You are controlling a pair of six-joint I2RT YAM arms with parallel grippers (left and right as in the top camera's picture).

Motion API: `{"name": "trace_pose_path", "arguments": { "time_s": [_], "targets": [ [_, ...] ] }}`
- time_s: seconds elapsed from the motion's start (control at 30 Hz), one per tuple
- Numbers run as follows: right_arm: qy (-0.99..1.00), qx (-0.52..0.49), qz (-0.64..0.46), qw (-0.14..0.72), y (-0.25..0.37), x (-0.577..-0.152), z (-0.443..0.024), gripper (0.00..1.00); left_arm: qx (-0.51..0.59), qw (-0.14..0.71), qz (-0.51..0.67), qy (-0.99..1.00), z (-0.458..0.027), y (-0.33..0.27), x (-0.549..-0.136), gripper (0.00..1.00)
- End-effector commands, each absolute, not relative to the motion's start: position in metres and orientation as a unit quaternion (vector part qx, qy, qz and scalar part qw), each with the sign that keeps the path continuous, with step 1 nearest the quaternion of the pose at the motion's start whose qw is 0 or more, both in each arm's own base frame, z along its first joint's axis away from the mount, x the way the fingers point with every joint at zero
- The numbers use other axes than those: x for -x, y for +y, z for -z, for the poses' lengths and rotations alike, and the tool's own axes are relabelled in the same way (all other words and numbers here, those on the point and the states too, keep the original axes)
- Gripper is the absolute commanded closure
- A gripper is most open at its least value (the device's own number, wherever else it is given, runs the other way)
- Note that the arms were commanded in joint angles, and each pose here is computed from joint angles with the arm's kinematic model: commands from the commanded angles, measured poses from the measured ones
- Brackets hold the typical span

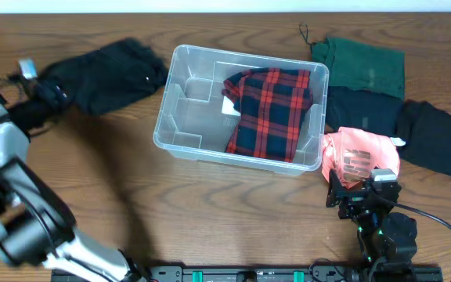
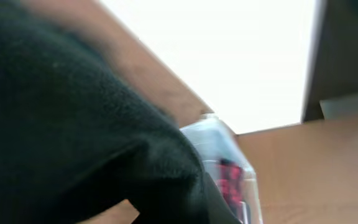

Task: Pack container
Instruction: 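Move the left gripper to the black garment and grasp it, then lift the black garment with the left gripper and carry it over the bin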

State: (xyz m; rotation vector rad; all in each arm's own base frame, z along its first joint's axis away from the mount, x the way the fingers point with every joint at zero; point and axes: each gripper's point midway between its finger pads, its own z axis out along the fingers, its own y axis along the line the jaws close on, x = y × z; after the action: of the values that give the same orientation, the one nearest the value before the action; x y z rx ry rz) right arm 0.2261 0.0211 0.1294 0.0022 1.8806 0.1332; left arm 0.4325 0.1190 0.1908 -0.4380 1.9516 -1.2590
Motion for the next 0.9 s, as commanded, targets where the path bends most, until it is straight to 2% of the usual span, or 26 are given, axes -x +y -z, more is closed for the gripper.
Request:
{"name": "trace_pose_path", "arguments": {
  "time_s": [0.0,0.23,0.4,0.63,0.87],
  "targets": [
    [0.806,-0.004,-0.059,0.589,0.021,-0.226,-0.13,0.01,0.068,0.434,0.512,0.739,-0.29,0.084,-0.405,0.94],
    [0.806,-0.004,-0.059,0.589,0.021,-0.226,-0.13,0.01,-0.052,0.5,0.5,0.705,-0.408,0.011,-0.362,0.94],
    [0.806,-0.004,-0.059,0.589,0.021,-0.226,-0.13,0.01,-0.187,0.502,0.524,0.662,-0.453,-0.075,-0.328,0.94],
    [0.806,-0.004,-0.059,0.589,0.021,-0.226,-0.13,0.01,-0.336,0.428,0.584,0.603,-0.44,-0.189,-0.297,0.94],
    [0.806,-0.004,-0.059,0.589,0.021,-0.226,-0.13,0.01,-0.455,0.345,0.619,0.54,-0.378,-0.249,-0.289,0.94]
  ]
}}
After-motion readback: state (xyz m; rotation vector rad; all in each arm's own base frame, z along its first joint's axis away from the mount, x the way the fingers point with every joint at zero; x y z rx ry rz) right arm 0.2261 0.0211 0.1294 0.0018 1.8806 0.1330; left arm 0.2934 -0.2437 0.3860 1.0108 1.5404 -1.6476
